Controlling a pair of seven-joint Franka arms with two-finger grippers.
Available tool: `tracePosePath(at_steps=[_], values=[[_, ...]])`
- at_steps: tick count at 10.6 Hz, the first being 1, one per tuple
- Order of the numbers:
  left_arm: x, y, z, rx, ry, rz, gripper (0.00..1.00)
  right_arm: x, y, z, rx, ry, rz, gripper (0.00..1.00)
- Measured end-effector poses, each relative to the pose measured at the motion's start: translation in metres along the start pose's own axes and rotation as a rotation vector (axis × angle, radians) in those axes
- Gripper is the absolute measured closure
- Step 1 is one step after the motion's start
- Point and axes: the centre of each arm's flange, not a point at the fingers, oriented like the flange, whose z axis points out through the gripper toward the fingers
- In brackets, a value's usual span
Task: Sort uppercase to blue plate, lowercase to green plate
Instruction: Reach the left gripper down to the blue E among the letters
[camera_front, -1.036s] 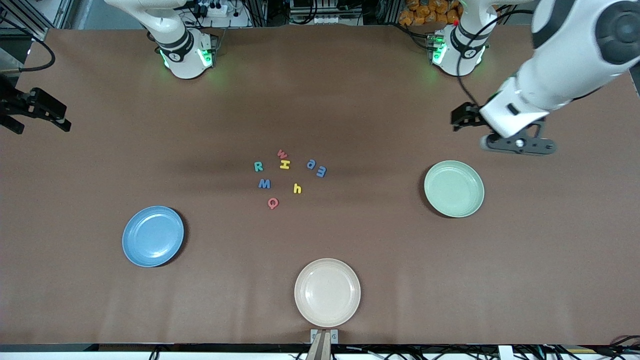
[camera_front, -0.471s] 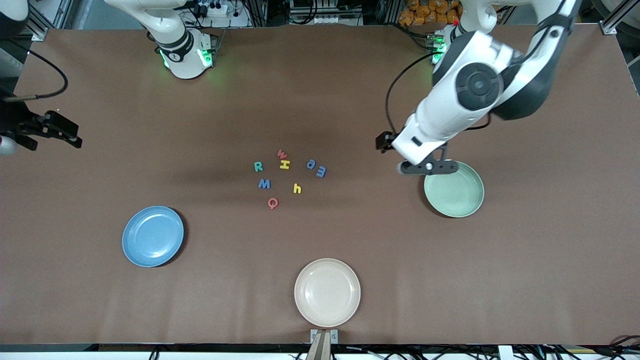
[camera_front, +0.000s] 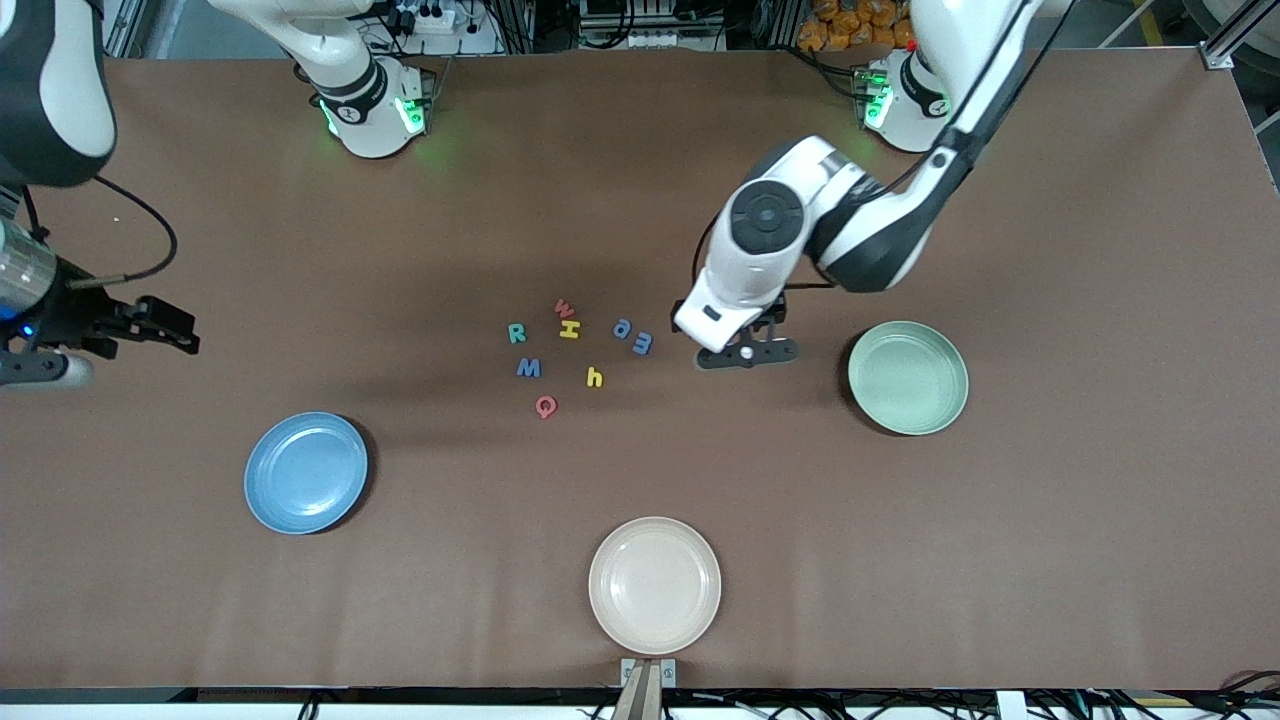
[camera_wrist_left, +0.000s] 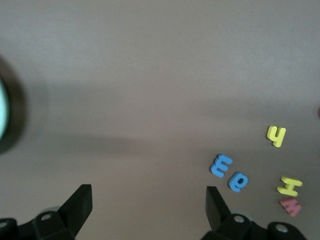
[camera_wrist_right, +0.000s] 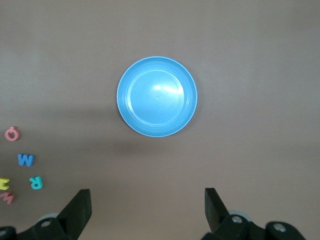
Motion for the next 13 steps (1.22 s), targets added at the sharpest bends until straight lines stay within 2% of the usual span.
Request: tracePosePath(at_steps=[2, 7, 9, 13], values=[[0.0, 0.02, 0.025, -0.025, -0.006, 0.018, 0.0, 0.007, 0.002, 0.018, 0.001, -0.019, 0.003, 0.0], [-0.036, 0.071, 0.114, 0.028, 0.02, 0.087, 0.0, 0.01, 0.031, 0.04, 0.004, -0.053, 0.048, 0.0], [-0.036, 0.079, 0.131, 0.046, 0.036, 0.096, 0.0, 0.014, 0.043, 0.059, 0.006, -0.073, 0.066, 0.0], [-0.033, 0.083, 0.144, 0.029, 0.041, 0.094, 0.0, 0.022, 0.057, 0.089, 0.007, -0.095, 0.103, 0.0]])
